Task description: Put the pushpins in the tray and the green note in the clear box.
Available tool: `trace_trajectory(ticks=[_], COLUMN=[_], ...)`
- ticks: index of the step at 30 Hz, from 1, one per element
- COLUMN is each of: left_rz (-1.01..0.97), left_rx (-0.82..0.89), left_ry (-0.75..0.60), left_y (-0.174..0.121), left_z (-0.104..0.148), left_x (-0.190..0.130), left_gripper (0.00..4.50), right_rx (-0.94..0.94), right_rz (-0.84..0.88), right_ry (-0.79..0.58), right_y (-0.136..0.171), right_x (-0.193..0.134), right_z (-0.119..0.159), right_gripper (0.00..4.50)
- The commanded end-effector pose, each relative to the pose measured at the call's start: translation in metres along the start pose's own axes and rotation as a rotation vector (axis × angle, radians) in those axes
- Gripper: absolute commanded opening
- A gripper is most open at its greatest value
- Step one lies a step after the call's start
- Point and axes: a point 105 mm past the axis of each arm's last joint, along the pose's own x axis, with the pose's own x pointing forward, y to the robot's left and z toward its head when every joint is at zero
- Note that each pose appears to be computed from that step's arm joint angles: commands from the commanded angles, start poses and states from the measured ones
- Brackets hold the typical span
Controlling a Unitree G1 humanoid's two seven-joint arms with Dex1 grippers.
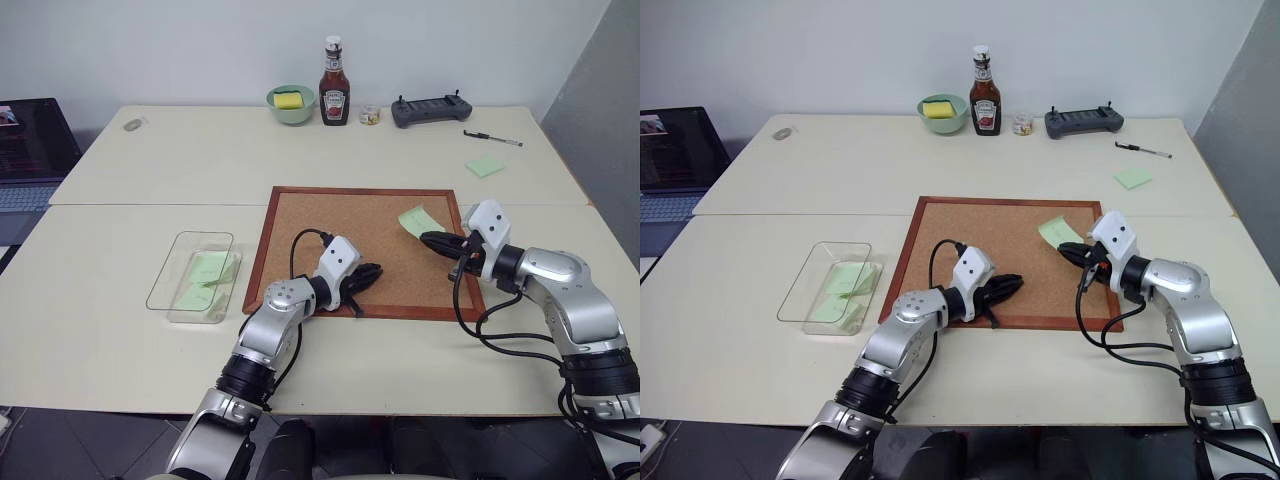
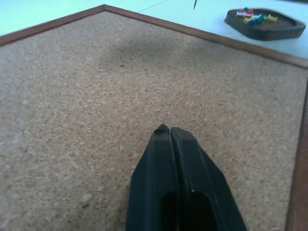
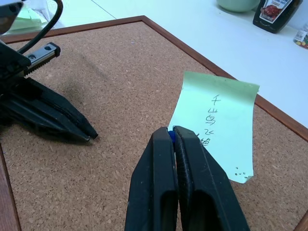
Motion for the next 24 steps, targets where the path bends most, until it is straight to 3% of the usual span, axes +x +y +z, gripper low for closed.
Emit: trace_trajectory(ticks=[1, 9, 17, 24], left_rz=[0.004, -0.008, -0.069, -0.071], left_rx=[-0.051, -0.277, -0.515, -0.707], left_ry=[-0.087, -0.211, -0.244, -0.267], left_y=[0.003, 0.005, -0.004, 0.000], left_z=[0.034, 0.082, 0.096, 0.096], left_x=[-0.006, -0.013, 0.003, 0.023], left_gripper=[1.23, 2.64, 4.32, 4.32], right_rx=[-0.087, -0.169, -0.242, -0.288], right_rz=[-0.009, -0.015, -0.012, 0.003], right_ry=[-0.045, -0.057, -0.095, -0.109], right_y=[-0.003, -0.003, 0.001, 0.008], right_x=[-0.003, 0.000, 0.003, 0.002], right_z=[0.018, 0.023, 0.034, 0.042], right_gripper=[0.00, 0.00, 0.00, 0.00])
